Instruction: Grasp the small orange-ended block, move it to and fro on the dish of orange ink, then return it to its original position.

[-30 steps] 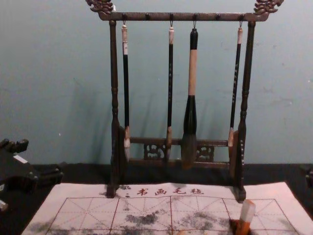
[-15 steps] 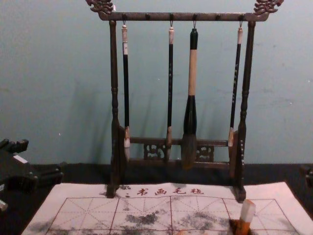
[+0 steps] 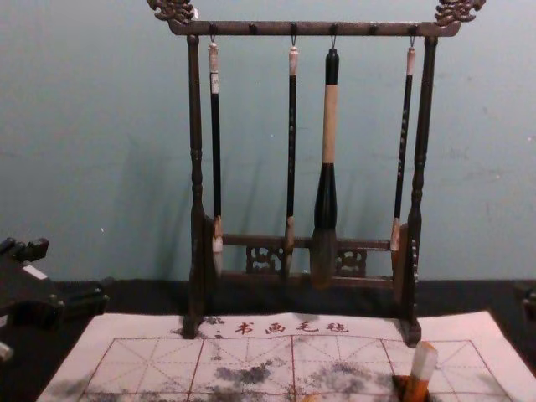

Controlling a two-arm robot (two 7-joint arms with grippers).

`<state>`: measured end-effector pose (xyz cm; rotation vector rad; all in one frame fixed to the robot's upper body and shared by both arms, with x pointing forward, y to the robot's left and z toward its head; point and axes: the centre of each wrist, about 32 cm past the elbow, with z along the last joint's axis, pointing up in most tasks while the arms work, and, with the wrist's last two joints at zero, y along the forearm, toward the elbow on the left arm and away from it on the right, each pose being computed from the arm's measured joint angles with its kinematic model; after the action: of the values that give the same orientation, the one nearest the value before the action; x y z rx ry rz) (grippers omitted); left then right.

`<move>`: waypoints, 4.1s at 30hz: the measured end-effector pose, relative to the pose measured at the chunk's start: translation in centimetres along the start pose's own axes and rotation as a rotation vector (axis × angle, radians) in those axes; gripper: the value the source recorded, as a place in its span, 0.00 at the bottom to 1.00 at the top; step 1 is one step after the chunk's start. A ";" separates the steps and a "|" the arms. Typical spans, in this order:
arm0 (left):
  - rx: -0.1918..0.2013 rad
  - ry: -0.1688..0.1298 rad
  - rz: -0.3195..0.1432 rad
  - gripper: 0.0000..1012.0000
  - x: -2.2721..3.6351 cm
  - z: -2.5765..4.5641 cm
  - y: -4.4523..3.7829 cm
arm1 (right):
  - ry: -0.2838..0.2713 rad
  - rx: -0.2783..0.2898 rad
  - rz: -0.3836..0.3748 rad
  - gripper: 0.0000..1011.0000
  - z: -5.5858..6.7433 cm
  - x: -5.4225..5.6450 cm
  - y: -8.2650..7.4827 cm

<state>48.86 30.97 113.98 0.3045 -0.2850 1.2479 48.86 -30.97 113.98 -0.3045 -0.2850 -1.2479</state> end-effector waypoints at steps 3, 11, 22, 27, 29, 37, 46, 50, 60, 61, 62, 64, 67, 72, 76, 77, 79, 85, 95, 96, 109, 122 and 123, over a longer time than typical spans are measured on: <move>0.000 0.000 0.000 0.99 0.00 0.00 0.00 | 0.000 0.000 0.000 0.99 0.0 0.0 0.0; 0.000 0.000 0.000 0.99 0.00 0.00 0.00 | 0.011 -0.011 0.003 0.99 0.0 -0.2 -0.2; 0.000 0.000 0.000 0.99 0.00 0.00 0.00 | 0.146 -0.066 0.122 0.99 0.9 -1.7 -1.8; 0.000 0.000 0.000 0.99 0.00 0.00 0.00 | 0.227 -0.072 0.205 0.99 1.9 -2.5 -2.6; 0.000 0.000 0.000 0.99 0.00 0.00 0.00 | 0.252 -0.072 0.227 0.99 2.2 -2.7 -2.6; 0.000 0.000 0.000 0.99 0.00 0.00 0.00 | 0.355 -0.102 0.294 0.99 3.7 -3.8 -2.0; 0.000 0.000 0.000 0.99 0.00 0.00 0.00 | 0.446 -0.171 0.321 0.99 4.7 -5.2 -0.3; 0.000 0.000 0.000 0.99 0.00 0.00 0.00 | 0.496 -0.213 0.325 0.99 5.2 -5.5 0.7; 0.000 0.000 0.000 0.99 0.00 0.00 0.00 | 0.551 -0.271 0.324 0.99 5.6 -5.7 1.8; 0.000 0.000 0.000 0.99 0.00 0.00 0.00 | 0.553 -0.274 0.322 0.99 5.6 -5.7 1.9; 0.000 0.000 0.000 0.99 0.00 0.00 0.00 | 0.556 -0.277 0.321 0.99 5.6 -5.7 1.9; 0.000 0.000 0.000 0.99 0.00 0.00 0.00 | 0.560 -0.283 0.317 0.99 5.6 -5.7 1.9; 0.000 0.000 0.000 0.99 0.00 0.00 0.00 | 0.564 -0.289 0.314 0.99 5.7 -5.7 1.9; 0.000 0.000 0.000 0.99 0.00 0.00 0.00 | 0.562 -0.293 0.311 0.99 5.6 -5.8 1.8; 0.000 0.000 0.000 0.99 0.00 0.00 0.00 | 0.551 -0.294 0.313 0.99 5.6 -5.9 1.7; 0.000 0.000 0.000 0.99 0.00 0.00 0.00 | 0.549 -0.293 0.314 0.99 5.6 -6.0 1.7; 0.000 0.000 0.000 0.99 0.00 0.00 0.00 | 0.542 -0.293 0.314 0.99 5.6 -6.1 1.7; 0.000 0.000 0.000 0.99 0.00 0.00 0.00 | 0.516 -0.283 0.310 0.99 5.7 -6.2 1.6; 0.000 0.000 0.000 0.99 0.00 0.00 0.00 | 0.514 -0.281 0.310 0.99 5.7 -6.3 1.6; 0.000 0.000 0.000 0.99 0.00 0.00 0.00 | 0.514 -0.282 0.310 0.99 5.7 -6.2 1.6; 0.000 0.000 0.000 0.99 0.00 0.00 0.00 | 0.518 -0.282 0.310 0.76 5.7 -6.2 1.6; 0.000 0.000 0.000 0.99 0.00 0.00 0.00 | 0.519 -0.283 0.311 0.33 5.6 -6.2 1.6; 0.000 0.000 0.000 0.99 0.00 0.00 0.00 | 0.519 -0.283 0.311 0.33 5.6 -6.2 1.6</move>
<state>48.86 30.97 113.98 0.3045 -0.2850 1.2479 48.36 -22.90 116.77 -0.2445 0.3765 -1.0146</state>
